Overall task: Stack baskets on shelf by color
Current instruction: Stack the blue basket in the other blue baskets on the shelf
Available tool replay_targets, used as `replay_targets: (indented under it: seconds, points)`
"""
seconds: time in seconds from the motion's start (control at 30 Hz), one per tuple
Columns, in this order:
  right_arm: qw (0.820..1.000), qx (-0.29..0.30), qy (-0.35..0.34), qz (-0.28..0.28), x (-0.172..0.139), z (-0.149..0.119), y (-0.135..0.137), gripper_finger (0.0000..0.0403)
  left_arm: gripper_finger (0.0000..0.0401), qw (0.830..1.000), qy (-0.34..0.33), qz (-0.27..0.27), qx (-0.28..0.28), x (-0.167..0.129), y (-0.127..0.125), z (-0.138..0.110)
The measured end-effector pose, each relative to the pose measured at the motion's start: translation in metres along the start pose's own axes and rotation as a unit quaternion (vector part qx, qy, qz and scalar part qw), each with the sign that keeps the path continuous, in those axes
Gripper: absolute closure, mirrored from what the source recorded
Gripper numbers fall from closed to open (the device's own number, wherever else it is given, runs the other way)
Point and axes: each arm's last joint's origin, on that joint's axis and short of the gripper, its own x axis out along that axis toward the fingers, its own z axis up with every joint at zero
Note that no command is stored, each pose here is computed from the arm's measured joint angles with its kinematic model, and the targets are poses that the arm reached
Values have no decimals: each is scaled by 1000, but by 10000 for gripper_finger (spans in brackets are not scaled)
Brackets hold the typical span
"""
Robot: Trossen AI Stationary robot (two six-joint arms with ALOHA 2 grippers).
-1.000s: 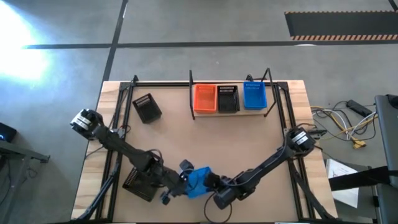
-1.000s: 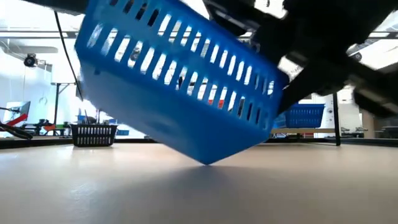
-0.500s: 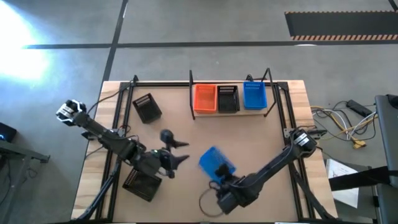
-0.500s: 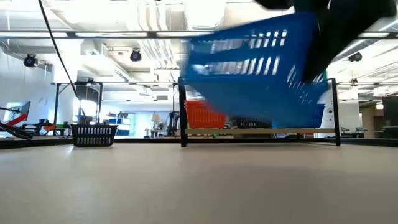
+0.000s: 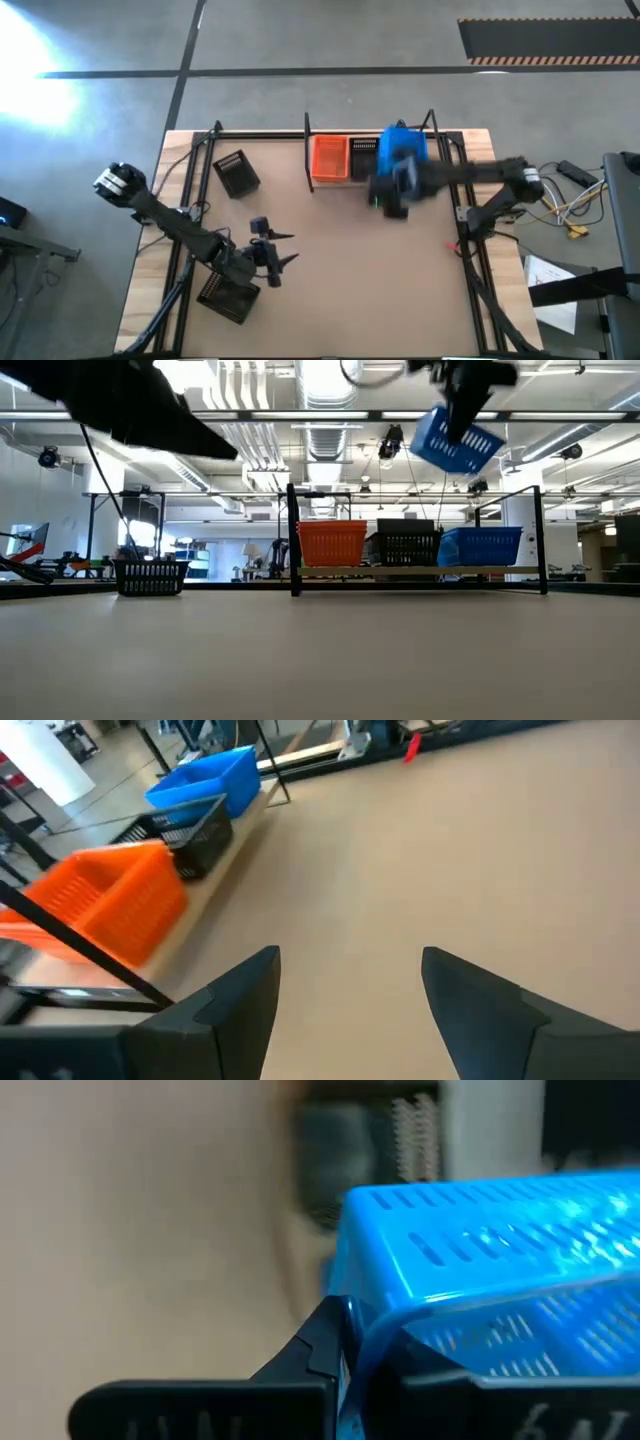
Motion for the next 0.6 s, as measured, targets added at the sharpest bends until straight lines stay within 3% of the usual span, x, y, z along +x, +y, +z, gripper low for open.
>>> replay_targets:
  seconds: [0.1, 0.23, 0.4, 0.6]
  points:
    - [998, 52, 19, 0, 26, -10, -47, 395, 173, 1000, -21, -4, -12, 6, -6, -14]
    - [994, 82, 48, 45, 59, -20, -85, 394, 173, 999, -34, -5, -12, 12, -11, -22]
    - [993, 60, 92, 44, 86, -24, -93, 394, 173, 1000, -28, -6, -6, 15, -16, -24]
    - [991, 1, 118, 59, 97, -19, -86, 394, 173, 1000, -27, -12, -5, 16, -17, -24]
